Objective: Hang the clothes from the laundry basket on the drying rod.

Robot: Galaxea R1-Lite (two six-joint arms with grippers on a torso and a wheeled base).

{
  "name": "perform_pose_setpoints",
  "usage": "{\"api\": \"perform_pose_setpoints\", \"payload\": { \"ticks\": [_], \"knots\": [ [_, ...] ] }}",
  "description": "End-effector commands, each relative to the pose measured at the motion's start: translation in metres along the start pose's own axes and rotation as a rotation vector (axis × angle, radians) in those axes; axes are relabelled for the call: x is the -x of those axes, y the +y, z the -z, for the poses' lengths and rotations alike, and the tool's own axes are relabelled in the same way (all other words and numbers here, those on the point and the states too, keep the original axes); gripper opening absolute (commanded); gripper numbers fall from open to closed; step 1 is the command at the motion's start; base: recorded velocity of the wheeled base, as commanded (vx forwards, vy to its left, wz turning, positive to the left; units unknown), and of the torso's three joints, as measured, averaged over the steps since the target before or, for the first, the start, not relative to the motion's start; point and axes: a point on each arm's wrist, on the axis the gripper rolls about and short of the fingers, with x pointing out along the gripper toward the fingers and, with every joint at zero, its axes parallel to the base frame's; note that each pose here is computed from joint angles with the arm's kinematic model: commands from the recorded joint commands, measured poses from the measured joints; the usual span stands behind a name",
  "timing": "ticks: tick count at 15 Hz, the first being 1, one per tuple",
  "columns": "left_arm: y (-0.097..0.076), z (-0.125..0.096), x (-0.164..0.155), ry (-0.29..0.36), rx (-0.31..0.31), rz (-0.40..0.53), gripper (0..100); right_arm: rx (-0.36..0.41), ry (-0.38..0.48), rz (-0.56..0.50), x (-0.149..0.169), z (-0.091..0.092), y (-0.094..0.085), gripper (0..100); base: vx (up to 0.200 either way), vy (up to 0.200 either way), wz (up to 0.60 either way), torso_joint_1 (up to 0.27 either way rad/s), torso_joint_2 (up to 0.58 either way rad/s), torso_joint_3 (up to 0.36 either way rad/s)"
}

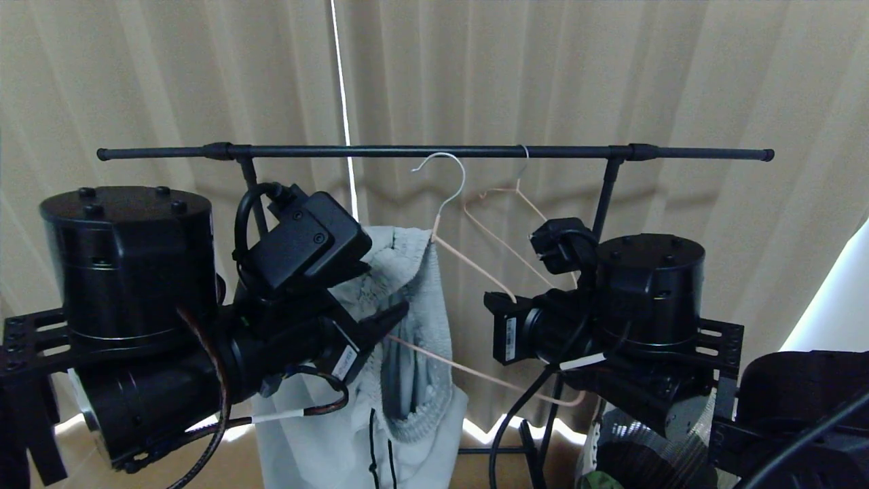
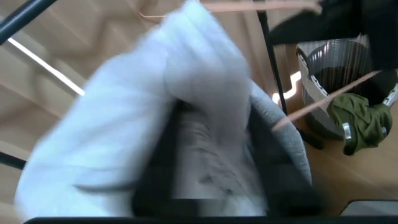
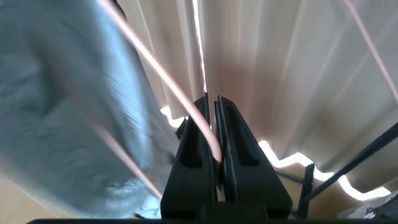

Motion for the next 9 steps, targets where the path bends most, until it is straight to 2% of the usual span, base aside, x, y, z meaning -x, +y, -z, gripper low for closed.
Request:
{"api": "perform_pose_setpoints", "payload": {
  "ticks": [1,4,6,9],
  "knots": [
    [0.001,0.0,0.001,-0.003,0.002,-0.005,100,-0.011,-0.026,0.01,0.005,-0.008,-0.005,0,0.0,0.0,0.0,0.0,0.0,0.0],
    [0.0,0.004,0.007,-0.019,0.003,-0.011,100,-0.008,-0.041,0.046,0.005,-0.014,-0.017,0,0.0,0.0,0.0,0.0,0.0,0.0],
    [-0.002,0.012,0.016,-0.053,0.005,-0.024,100,-0.013,-0.062,0.07,0.013,-0.02,-0.028,0,0.0,0.0,0.0,0.0,0.0,0.0],
    [0.008,0.013,0.027,-0.094,0.008,-0.05,100,0.062,-0.079,0.02,0.039,-0.027,-0.039,0,0.0,0.0,0.0,0.0,0.0,0.0]
  ]
}}
